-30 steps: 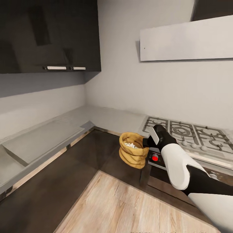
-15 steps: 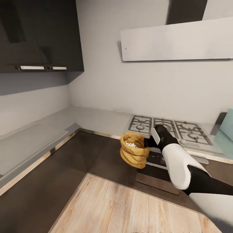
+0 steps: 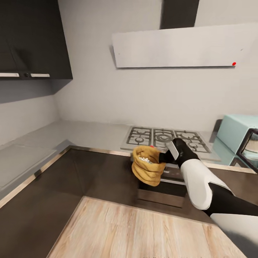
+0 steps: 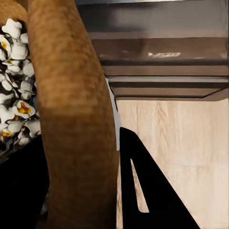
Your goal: In the kitchen, take the popcorn bag from the countertop, put it into the microwave, and heat it until the popcorn is cooked so the cooked popcorn ends up inside the bag.
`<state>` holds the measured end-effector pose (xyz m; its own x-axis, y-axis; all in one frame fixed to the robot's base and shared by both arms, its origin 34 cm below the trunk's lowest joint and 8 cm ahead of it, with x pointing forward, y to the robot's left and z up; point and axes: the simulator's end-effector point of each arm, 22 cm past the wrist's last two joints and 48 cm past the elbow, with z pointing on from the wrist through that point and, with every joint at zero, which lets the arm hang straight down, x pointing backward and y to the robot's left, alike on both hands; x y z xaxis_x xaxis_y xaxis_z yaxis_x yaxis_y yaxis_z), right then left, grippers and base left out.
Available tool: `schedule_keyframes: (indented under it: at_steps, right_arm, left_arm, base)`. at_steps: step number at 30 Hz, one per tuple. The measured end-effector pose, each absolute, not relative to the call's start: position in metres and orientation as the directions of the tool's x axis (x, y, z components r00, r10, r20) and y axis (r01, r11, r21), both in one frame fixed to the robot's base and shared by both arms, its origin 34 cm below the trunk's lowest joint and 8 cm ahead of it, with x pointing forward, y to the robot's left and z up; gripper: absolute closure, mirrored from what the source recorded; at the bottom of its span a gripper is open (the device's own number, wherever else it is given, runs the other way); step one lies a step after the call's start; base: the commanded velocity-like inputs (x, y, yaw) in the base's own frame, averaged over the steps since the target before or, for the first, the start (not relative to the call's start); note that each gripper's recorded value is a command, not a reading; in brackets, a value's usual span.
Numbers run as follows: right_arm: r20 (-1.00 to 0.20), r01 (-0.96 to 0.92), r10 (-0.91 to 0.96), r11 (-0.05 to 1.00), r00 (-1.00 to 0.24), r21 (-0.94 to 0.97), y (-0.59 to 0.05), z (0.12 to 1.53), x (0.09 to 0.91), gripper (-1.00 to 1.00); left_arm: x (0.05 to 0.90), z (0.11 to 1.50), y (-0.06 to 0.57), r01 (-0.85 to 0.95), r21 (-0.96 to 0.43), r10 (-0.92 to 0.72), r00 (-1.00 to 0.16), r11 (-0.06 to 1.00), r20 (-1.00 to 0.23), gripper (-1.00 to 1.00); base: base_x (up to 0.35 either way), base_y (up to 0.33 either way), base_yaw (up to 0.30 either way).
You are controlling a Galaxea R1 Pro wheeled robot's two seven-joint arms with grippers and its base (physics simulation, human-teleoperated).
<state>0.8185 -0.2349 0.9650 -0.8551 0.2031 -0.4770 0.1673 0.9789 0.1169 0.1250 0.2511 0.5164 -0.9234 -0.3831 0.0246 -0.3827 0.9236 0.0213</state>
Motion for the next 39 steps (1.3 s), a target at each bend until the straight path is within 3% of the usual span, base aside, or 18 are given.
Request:
schedule_keyframes:
  at_steps: [9,23,26,39]
  right_arm:
    - [-0.457,0.171,0.212,0.977,-0.864,0.129,-0.236,0.963,0.815,1.00]
    - [-0.455,0.172,0.212,0.977,-0.865,0.127,-0.238,0.963,0.814,1.00]
    - [-0.489,0.175,0.179,0.983,-0.854,0.053,-0.254,0.966,0.819,1.00]
    - [-0.493,0.177,0.178,0.983,-0.852,0.050,-0.255,0.966,0.820,1.00]
  left_arm:
    - [0.125,0.516,0.250,-0.383,0.020,-0.384,-0.923,0.923,0.025,-1.00]
    - [0.125,0.516,0.250,-0.383,0.020,-0.384,-0.923,0.923,0.025,-1.00]
    - [0.125,0.516,0.248,-0.384,0.018,-0.384,-0.923,0.923,0.026,-1.00]
    - [0.125,0.516,0.246,-0.382,0.016,-0.383,-0.924,0.924,0.027,-1.00]
  base:
    - [0.000,0.000,-0.279]
    - [-0.009,0.000,-0.018]
    - [-0.265,0.000,0.000]
    - [-0.333,0.000,0.000]
